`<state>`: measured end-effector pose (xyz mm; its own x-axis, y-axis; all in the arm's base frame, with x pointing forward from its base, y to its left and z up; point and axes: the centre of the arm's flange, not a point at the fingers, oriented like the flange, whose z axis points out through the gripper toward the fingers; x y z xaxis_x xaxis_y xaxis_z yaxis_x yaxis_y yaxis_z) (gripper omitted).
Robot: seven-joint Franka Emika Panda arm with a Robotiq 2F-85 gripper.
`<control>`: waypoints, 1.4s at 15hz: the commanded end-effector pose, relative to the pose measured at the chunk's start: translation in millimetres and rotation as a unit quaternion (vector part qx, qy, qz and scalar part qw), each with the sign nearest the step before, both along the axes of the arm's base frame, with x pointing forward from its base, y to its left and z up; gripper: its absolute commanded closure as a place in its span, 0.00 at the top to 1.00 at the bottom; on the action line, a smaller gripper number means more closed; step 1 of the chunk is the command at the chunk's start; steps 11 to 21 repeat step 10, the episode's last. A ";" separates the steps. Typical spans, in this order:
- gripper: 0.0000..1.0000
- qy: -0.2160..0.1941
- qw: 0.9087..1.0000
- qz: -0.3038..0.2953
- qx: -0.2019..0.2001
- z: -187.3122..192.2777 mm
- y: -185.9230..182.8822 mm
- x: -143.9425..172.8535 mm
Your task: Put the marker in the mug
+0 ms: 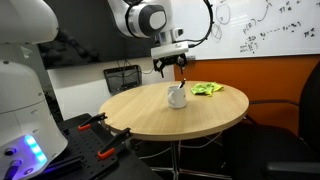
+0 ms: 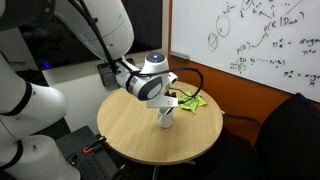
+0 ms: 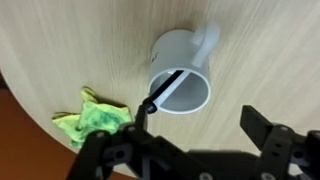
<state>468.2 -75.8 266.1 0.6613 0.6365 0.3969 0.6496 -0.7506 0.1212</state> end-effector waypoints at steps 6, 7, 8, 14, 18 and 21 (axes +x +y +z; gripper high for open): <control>1.00 0.021 0.998 -0.042 -0.045 8.3 2.0 -5.7; 1.00 0.032 0.998 -0.032 -0.040 43.6 64.0 3.5; 1.00 0.056 0.997 -0.033 -0.033 49.2 81.7 6.6; 1.00 0.078 0.996 -0.033 -0.038 58.7 142.1 17.3; 1.00 0.078 0.996 -0.033 -0.038 58.7 142.1 17.3; 1.00 0.078 0.996 -0.033 -0.038 58.7 142.1 17.3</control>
